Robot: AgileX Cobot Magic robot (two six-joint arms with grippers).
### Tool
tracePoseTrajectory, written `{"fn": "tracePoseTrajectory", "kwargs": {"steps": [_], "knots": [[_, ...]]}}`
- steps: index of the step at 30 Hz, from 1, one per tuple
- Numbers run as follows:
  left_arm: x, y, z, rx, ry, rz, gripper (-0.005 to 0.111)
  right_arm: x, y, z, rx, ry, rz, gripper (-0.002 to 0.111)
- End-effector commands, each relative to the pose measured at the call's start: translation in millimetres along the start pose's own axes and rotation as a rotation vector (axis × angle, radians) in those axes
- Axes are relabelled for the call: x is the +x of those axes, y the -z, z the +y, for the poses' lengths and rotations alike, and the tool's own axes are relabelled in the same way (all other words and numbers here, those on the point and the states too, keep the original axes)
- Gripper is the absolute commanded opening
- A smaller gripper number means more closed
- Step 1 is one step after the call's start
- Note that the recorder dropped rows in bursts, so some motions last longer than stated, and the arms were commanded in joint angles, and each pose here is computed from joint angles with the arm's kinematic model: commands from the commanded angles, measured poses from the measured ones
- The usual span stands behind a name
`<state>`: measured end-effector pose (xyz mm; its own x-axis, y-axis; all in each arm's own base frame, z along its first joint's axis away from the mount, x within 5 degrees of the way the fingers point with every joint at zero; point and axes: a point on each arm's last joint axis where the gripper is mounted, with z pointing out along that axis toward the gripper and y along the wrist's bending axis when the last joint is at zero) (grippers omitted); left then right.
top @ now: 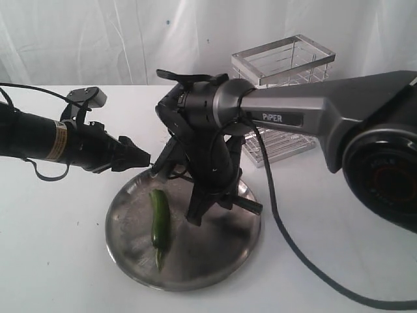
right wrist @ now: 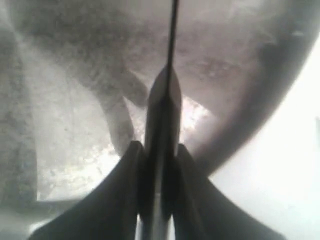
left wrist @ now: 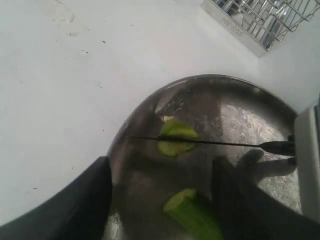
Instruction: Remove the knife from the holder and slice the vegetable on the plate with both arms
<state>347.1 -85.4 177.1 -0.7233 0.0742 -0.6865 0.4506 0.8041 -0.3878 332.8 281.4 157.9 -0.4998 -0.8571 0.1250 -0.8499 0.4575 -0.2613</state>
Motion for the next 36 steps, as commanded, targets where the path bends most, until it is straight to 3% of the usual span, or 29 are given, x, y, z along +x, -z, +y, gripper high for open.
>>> {"fn": "tracePoseTrajectory", "kwargs": {"steps": [1,9,25,30,36], "knots": [[-1,4,-1.5,-0.004,-0.005,-0.005,0.062,5,21,-2,-0.05,-0.049,-0.057,0.0],[-1,4,-1.5,-0.004,-0.005,-0.005,0.062,34,19,0,-0.101,-0.083,-0.006,0.0],[0,3,-13.6,0.105,-0.01,0.012,0.062,69,24,9,-0.444,-0.223,-0.171,0.0],[2,-2,-27.5,0.153,-0.033,0.03,0.062,70,22,12,-0.456,-0.223,-0.201,0.0],[3,-4,-29.7,0.153,-0.038,0.033,0.062,69,23,13,-0.467,-0.212,-0.213,0.0]]}}
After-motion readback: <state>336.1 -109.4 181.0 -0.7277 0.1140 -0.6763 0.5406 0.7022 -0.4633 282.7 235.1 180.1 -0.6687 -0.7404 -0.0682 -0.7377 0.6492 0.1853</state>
